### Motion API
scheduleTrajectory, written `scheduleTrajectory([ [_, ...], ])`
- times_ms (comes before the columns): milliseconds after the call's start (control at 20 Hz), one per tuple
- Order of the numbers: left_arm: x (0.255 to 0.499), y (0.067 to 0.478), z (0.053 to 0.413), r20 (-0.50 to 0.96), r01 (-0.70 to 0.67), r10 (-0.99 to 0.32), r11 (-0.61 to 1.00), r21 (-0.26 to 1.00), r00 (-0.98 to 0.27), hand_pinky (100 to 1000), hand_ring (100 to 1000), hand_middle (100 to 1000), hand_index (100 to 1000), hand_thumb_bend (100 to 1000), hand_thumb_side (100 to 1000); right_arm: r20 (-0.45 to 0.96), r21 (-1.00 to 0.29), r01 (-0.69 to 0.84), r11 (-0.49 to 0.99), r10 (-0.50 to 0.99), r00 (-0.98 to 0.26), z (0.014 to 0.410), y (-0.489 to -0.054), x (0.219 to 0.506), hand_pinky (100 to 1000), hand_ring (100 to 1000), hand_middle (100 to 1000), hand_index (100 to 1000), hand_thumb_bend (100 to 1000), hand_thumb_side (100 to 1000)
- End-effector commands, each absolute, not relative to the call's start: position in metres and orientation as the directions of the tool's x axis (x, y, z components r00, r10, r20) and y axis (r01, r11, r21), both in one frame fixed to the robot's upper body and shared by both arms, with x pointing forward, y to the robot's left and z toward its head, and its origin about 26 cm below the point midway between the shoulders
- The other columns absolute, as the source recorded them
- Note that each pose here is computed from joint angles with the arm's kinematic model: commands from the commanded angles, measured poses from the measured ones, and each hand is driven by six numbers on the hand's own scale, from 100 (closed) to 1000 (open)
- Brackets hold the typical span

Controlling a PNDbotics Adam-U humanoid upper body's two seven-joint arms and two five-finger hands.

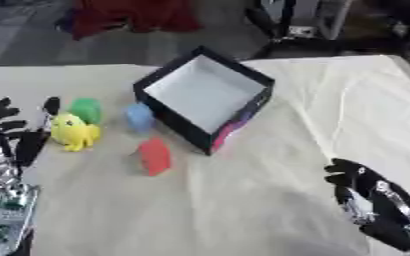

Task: Pick up objects on the table and place them in the box.

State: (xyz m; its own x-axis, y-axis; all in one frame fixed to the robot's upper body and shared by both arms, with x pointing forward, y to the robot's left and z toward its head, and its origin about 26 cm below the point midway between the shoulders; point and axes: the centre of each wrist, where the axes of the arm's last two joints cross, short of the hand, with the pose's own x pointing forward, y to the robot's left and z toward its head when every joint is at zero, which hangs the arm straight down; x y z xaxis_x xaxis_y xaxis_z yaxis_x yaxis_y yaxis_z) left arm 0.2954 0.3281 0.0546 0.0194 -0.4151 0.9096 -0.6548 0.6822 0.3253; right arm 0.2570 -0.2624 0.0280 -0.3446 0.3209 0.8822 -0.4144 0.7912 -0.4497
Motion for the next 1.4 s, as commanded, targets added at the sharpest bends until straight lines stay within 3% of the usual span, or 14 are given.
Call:
scheduleTrajectory([
  [50,0.299,0.327,0.065,0.903,-0.658,-0.430,0.684,0.316,-0.013,597,612,653,819,858,608,0.875,-0.460,-0.408,0.789,0.324,-0.360,0.033,-0.264,0.259,860,793,806,913,100,483],
  [450,0.300,0.329,0.068,0.896,-0.651,-0.445,0.683,0.331,-0.011,599,614,657,821,870,569,0.875,-0.461,-0.410,0.787,0.327,-0.355,0.032,-0.265,0.259,860,793,806,913,100,468],
  [550,0.302,0.337,0.074,0.869,-0.631,-0.495,0.669,0.393,0.016,605,619,665,825,866,545,0.876,-0.461,-0.412,0.786,0.328,-0.355,0.032,-0.264,0.259,860,793,806,913,100,469],
  [650,0.308,0.352,0.092,0.786,-0.560,-0.615,0.631,0.537,0.061,650,657,711,852,821,495,0.875,-0.464,-0.416,0.782,0.329,-0.356,0.032,-0.265,0.259,860,793,806,913,100,471],
  [800,0.325,0.380,0.134,0.517,-0.332,-0.835,0.441,0.834,0.188,733,706,752,866,728,481,0.873,-0.469,-0.417,0.778,0.340,-0.349,0.031,-0.267,0.258,860,793,806,913,100,465],
  [950,0.340,0.399,0.179,0.235,-0.059,-0.940,0.227,0.972,0.249,770,720,758,864,645,418,0.872,-0.476,-0.425,0.770,0.349,-0.345,0.030,-0.269,0.257,860,793,806,912,100,466],
  [1200,0.374,0.428,0.214,-0.066,0.393,-0.964,0.042,0.919,0.259,847,770,786,871,545,372,0.871,-0.481,-0.440,0.759,0.357,-0.337,0.027,-0.270,0.256,860,793,806,913,100,460],
  [1400,0.405,0.433,0.208,-0.210,0.562,-0.950,-0.046,0.826,0.231,854,774,786,870,492,348,0.873,-0.478,-0.445,0.758,0.355,-0.334,0.026,-0.271,0.254,859,793,806,912,100,461],
])
